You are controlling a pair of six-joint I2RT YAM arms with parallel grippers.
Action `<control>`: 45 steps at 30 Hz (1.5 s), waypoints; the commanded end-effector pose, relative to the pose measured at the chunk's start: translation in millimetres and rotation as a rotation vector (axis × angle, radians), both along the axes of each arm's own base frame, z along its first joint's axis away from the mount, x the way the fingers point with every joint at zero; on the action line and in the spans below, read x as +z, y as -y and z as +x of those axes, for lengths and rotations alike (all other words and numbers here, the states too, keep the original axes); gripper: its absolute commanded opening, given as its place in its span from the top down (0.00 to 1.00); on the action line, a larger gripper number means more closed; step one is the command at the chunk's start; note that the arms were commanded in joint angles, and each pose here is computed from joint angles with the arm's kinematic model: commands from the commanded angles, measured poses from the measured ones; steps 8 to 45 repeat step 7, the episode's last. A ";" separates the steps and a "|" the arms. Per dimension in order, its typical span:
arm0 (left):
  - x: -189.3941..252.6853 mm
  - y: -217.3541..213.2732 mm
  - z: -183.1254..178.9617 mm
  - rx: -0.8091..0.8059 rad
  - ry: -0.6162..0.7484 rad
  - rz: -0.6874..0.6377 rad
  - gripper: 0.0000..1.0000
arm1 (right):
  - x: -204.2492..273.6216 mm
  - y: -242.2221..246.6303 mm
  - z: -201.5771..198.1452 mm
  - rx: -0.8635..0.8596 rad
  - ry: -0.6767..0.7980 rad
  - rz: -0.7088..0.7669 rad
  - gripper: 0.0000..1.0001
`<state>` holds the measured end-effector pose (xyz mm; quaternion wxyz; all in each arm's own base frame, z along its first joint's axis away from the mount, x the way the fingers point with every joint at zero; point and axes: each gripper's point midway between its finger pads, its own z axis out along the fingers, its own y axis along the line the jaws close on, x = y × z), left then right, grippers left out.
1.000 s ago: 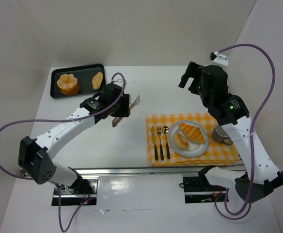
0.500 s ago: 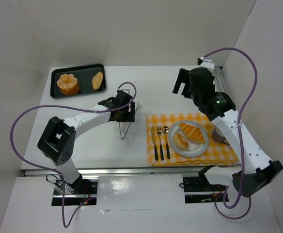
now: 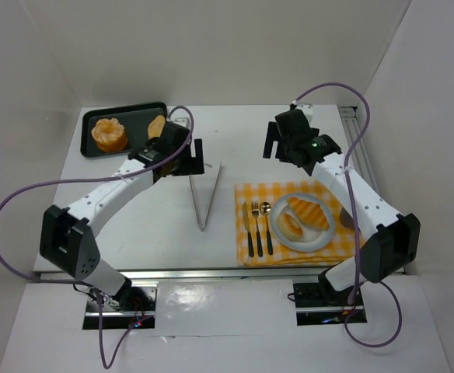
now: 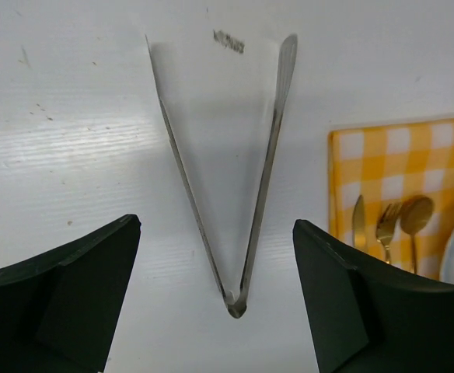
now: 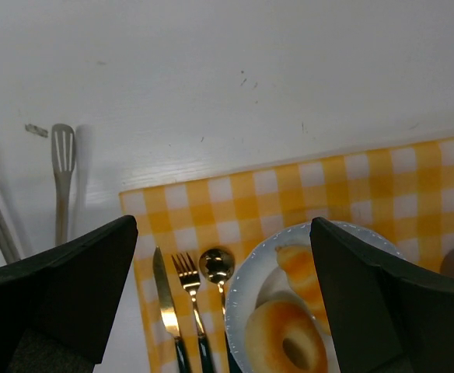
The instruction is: Place the bread
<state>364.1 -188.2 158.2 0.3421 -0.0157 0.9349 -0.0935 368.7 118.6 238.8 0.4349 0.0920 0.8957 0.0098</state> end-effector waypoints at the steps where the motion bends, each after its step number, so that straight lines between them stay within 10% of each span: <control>1: 71.9 -3.8 -7.6 -0.042 0.148 -0.094 0.07 | -3.3 2.8 3.8 -0.025 -0.026 -0.016 0.01; 45: 87.0 -2.6 -17.1 -0.059 0.180 -0.119 0.07 | -30.6 -1.8 4.0 -0.024 -0.079 -0.012 0.01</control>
